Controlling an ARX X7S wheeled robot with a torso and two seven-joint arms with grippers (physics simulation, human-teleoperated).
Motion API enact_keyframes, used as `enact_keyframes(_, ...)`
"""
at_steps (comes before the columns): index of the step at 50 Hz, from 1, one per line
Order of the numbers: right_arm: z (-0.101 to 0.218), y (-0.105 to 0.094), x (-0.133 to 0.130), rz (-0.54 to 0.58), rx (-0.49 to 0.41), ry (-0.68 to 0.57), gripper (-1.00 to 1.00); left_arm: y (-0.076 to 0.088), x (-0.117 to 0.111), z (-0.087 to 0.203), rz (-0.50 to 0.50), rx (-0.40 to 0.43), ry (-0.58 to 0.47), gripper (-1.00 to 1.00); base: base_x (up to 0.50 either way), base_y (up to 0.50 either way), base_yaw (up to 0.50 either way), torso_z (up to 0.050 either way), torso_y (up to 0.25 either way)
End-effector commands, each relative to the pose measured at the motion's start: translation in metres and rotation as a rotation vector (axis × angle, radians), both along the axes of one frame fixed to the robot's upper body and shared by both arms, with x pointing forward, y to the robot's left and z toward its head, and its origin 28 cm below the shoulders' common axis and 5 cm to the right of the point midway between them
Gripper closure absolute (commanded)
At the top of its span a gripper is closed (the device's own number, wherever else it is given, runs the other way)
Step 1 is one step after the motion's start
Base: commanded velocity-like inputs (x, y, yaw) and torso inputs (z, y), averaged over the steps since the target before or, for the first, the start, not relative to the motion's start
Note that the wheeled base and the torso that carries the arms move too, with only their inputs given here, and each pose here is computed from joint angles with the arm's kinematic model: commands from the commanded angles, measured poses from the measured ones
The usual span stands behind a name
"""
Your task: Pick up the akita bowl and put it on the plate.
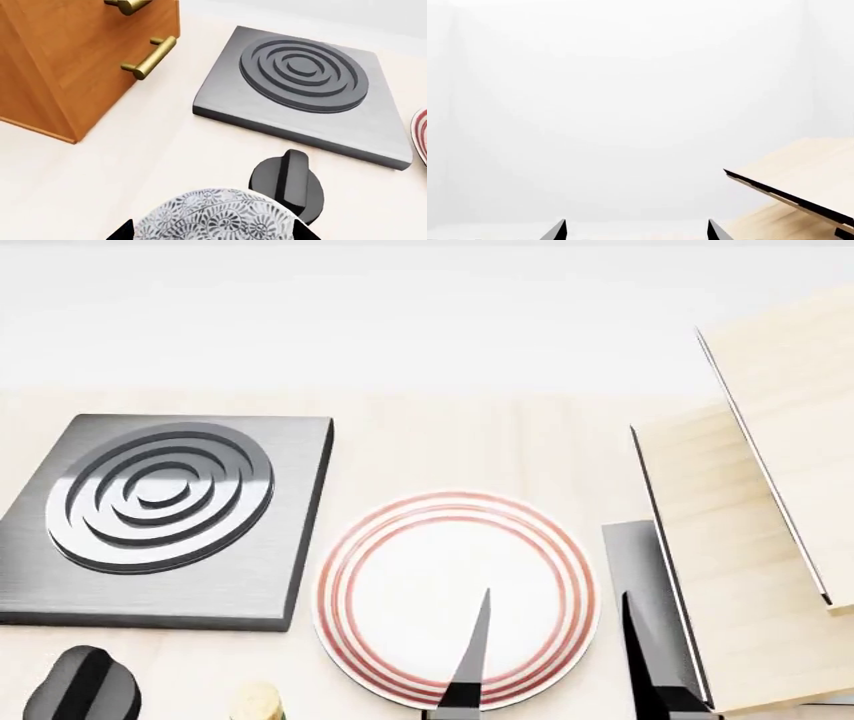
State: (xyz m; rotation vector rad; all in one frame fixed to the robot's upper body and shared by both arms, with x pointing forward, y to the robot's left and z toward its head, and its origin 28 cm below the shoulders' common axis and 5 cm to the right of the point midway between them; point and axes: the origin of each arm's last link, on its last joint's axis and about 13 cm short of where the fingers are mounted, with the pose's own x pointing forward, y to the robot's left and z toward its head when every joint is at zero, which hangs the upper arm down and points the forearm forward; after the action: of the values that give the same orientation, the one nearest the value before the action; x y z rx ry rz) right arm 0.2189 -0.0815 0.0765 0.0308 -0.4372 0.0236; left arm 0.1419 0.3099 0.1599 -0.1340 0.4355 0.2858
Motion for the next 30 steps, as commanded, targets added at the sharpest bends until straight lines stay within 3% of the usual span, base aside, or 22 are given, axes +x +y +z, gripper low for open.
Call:
enact_keyframes(1,-0.003,0.0,0.003,0.0,0.001,0.013,-1.0,0.001,-0.003,0.004,0.005,0.033,0.073,-1.0,0.0,0.0,0.0,0.0,0.0)
enact_keyframes(30,-0.005,0.0,0.007,0.002,-0.003,0.029,-1.0,0.007,-0.009,0.018,0.017,0.033,0.105,-1.0,0.0,0.0,0.0,0.0,0.0)
